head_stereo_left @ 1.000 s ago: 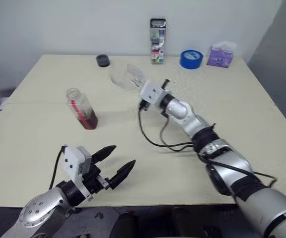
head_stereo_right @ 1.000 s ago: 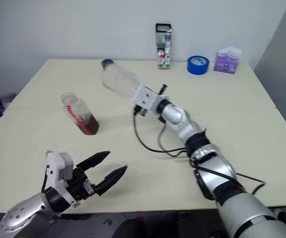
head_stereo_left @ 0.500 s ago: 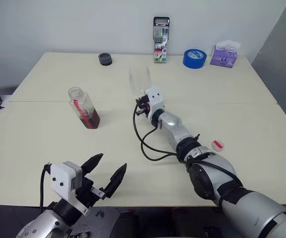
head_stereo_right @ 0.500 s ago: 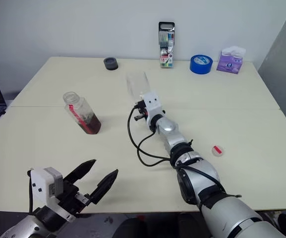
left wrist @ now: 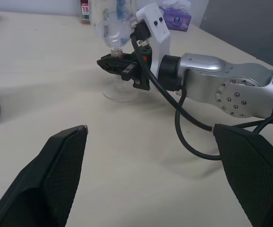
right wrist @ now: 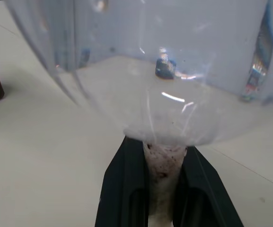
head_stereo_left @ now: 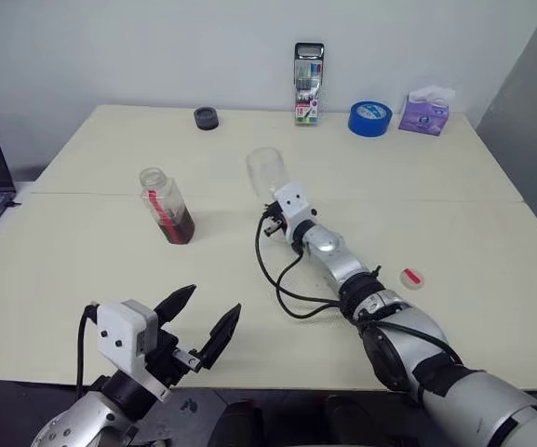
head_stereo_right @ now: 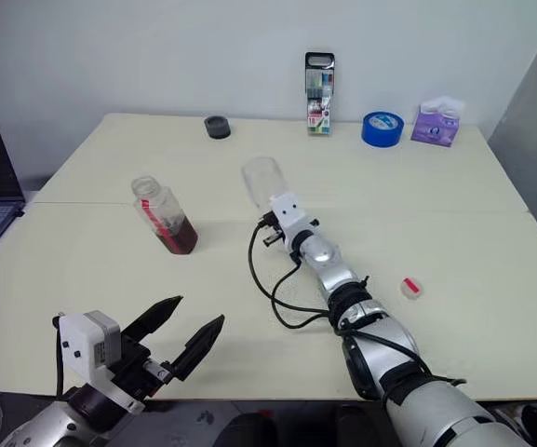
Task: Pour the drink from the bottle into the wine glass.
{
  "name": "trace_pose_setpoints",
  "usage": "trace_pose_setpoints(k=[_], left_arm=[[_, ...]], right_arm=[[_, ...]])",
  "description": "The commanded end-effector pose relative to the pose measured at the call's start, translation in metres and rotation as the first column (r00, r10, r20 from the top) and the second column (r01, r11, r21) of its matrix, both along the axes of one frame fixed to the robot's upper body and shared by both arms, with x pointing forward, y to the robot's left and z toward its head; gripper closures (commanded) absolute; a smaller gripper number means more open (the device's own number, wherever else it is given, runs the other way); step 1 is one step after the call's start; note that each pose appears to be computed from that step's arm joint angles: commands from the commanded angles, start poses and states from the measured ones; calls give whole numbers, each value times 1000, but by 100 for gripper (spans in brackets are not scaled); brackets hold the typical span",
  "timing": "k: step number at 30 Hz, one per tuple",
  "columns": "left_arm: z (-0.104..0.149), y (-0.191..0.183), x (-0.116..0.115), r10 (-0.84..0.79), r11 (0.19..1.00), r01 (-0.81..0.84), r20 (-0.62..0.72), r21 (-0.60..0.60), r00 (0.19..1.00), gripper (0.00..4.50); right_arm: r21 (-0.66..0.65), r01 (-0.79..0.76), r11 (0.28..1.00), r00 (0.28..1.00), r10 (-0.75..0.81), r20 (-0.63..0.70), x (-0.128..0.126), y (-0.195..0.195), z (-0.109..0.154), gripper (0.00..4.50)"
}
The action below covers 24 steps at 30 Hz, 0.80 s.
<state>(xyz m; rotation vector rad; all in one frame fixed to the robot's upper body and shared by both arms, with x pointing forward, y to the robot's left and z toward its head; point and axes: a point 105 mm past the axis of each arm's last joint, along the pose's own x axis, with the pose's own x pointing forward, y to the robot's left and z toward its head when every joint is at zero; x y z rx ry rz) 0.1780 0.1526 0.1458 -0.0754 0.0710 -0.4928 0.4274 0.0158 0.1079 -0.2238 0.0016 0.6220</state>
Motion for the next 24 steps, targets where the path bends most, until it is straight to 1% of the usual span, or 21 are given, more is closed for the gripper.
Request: trace_pose_setpoints(k=[1,2,7,8,10,11,14,19,24], left_arm=[[10,-3,-1,-13,1000,13,40,3,999,0],[10,-3,-1,-14,1000,14,39,4,999,0],[11,-1,1,-12,1000,12,41,9,999,0],[11,0,1,-9,1000,9,44,9,999,0],[14,3,5,17,1000,-17,64,1,998,0],[16,4,7,31,1000,-31,74,-3,997,0],[17,6,11,49,999,-49,84,-7,995,0],[16,6,13,53,999,-53,84,-3,995,0],[15,6,12,56,998,-56,84,-2,995,0]], right_arm=[[-67,72,995,986,-81,-148,-2,-31,-43,428],[-65,70,995,986,-79,-150,-3,-30,-43,428],[28,67,997,988,-62,-140,-4,-23,-33,428],[86,55,995,990,-43,-137,-5,-18,-27,428],[221,5,975,998,9,-61,-7,-5,-4,428],[251,-12,968,999,21,-33,-8,-2,2,428],[254,-32,967,999,33,-1,-10,5,5,428],[197,-69,978,997,62,39,-15,20,4,428],[166,-61,984,998,55,40,-19,25,-4,428]])
